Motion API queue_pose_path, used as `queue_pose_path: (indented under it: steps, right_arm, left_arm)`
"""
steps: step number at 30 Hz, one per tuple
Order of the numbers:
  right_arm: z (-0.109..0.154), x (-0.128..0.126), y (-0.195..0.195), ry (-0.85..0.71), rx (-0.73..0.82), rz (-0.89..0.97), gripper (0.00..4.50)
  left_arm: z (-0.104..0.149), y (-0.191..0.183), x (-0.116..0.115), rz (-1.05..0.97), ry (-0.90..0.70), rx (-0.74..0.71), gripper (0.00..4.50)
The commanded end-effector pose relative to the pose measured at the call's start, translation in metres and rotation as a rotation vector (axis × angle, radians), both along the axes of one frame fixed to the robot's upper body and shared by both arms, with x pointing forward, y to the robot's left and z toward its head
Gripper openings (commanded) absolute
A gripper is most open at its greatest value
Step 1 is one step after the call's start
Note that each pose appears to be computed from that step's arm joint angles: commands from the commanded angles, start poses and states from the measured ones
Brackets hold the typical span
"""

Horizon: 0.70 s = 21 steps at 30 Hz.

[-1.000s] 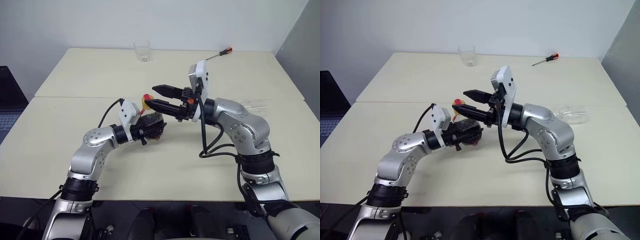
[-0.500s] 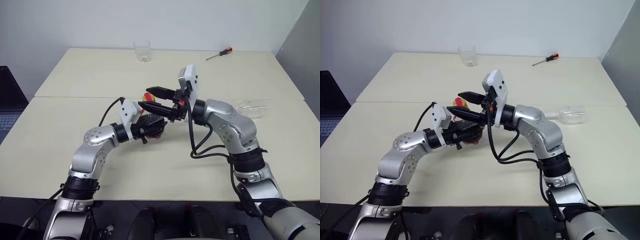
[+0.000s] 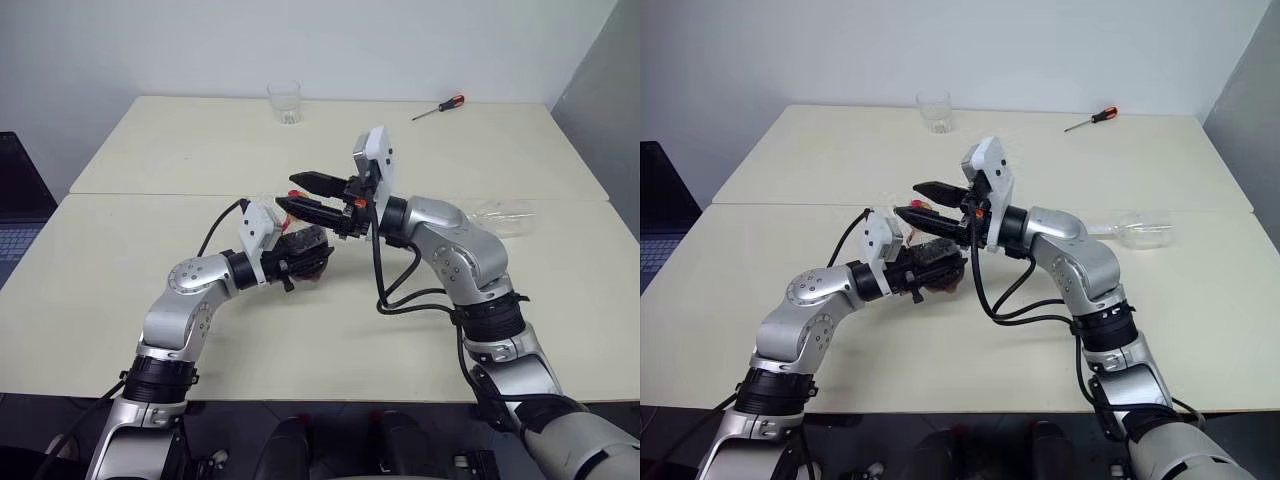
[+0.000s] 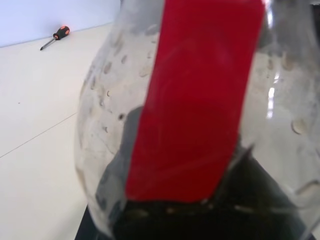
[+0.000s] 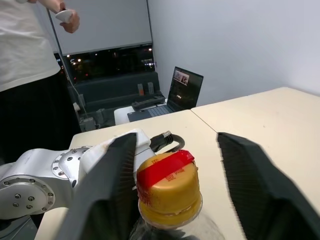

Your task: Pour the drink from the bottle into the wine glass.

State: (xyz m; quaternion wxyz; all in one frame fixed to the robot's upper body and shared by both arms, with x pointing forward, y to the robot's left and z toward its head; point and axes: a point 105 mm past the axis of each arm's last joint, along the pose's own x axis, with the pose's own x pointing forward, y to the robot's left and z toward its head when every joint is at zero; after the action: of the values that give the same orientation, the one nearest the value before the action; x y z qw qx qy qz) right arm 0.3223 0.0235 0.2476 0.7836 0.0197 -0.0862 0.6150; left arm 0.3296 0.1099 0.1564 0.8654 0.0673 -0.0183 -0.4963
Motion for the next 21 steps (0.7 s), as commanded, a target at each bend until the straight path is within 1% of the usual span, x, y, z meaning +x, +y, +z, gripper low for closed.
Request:
queue_pose_path:
  steps: [1, 2, 3, 8, 12, 16, 18, 21]
  right_arm:
    - [0.017, -0.005, 0.001, -0.059, 0.035, 0.019, 1.52]
    - [0.017, -0.005, 0.001, -0.059, 0.036, 0.019, 1.26]
    - [0.018, -0.005, 0.0, -0.059, 0.037, 0.02, 1.2]
    - [0.017, -0.006, 0.0, -0.063, 0.032, 0.025, 1.2]
    - [0.015, -0.01, 0.0, -0.095, 0.002, 0.055, 1.2]
    - [0.01, -0.022, 0.001, -0.159, -0.055, 0.161, 1.2]
    - [0.007, -0.028, 0.0, -0.213, -0.098, 0.233, 1.2]
    - [-0.004, -0.038, -0.004, -0.247, -0.168, 0.356, 1.2]
  left_arm:
    - [0.019, -0.004, -0.001, -0.027, -0.084, -0.004, 1.76]
    - [0.019, -0.004, -0.001, -0.027, -0.085, -0.003, 1.76]
    - [0.019, -0.004, -0.001, -0.027, -0.086, -0.004, 1.76]
    - [0.02, -0.005, 0.0, -0.028, -0.089, -0.006, 1.76]
    - [0.02, -0.006, -0.003, -0.036, -0.087, -0.008, 1.76]
    - [0.018, -0.01, -0.016, -0.086, -0.071, -0.007, 1.76]
    - [0.017, -0.013, -0.027, -0.121, -0.058, -0.002, 1.76]
    - [0.013, -0.017, -0.047, -0.183, -0.038, 0.01, 1.76]
